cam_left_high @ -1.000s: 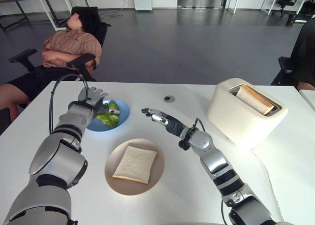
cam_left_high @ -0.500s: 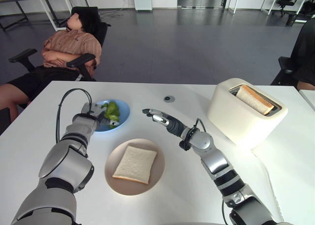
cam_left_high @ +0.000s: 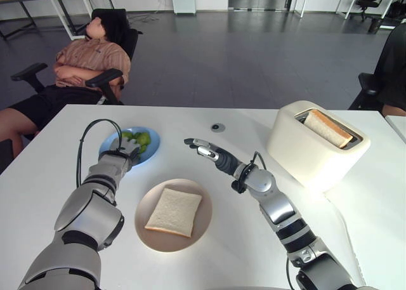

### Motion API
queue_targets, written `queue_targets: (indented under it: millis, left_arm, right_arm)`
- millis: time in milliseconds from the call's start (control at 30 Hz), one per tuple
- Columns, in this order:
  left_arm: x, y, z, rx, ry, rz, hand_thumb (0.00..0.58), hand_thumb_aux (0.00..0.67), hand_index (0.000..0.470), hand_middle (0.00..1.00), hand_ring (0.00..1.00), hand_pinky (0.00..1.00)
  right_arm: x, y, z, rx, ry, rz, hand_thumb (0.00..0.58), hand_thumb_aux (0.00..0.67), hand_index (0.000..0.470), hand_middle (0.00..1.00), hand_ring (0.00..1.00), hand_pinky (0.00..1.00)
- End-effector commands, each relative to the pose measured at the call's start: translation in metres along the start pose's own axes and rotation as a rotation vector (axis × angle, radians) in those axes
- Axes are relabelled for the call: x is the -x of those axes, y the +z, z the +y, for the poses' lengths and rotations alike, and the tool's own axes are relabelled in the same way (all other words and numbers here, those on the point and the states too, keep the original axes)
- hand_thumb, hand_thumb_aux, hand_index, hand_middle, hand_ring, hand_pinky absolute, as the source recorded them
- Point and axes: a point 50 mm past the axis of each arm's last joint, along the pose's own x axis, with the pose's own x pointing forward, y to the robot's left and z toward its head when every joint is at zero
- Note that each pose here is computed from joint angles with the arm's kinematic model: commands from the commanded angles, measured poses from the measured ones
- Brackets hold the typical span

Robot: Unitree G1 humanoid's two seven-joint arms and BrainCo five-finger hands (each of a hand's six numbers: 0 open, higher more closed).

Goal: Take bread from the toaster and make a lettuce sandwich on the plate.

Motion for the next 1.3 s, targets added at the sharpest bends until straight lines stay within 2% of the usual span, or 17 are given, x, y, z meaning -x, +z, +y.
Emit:
queue_targets:
  millis: [33,233,433,533,933,1300]
  left_arm:
    - [-0.001,-0.009,0.017,0.004,0.066,0.002,0.580,0.670,0.470,0.00,0.00,0.00]
    - [0.001,-0.019,0.062,-0.036,0.226,-0.052,0.580,0.670,0.470,0.00,0.00,0.00]
    - [0.013,-0.020,0.082,-0.036,0.241,-0.165,0.580,0.670,0.470,0.00,0.00,0.00]
    - [0.030,-0.019,0.085,-0.024,0.230,-0.231,0.580,0.670,0.470,0.00,0.00,0.00]
    - [0.131,0.019,0.096,0.083,0.053,-0.581,0.580,0.670,0.470,0.00,0.00,0.00]
    - [0.165,0.037,0.075,0.123,-0.162,-0.747,0.580,0.670,0.470,0.00,0.00,0.00]
  right_arm:
    - [0.001,-0.002,-0.002,0.009,-0.007,0.006,0.000,0.000,0.000,0.00,0.00,0.00]
    - [0.001,-0.002,-0.003,0.018,-0.008,0.007,0.000,0.000,0.000,0.00,0.00,0.00]
    - [0.001,-0.003,-0.006,0.027,-0.012,0.010,0.000,0.000,0.000,0.00,0.00,0.00]
    - [0.002,-0.001,-0.013,0.033,-0.036,0.007,0.000,0.000,0.000,0.00,0.00,0.00]
    - [0.006,0.001,-0.034,0.052,-0.104,0.006,0.000,0.000,0.000,0.00,0.00,0.00]
    - [0.006,0.000,-0.034,0.056,-0.103,0.012,0.000,0.000,0.000,0.00,0.00,0.00]
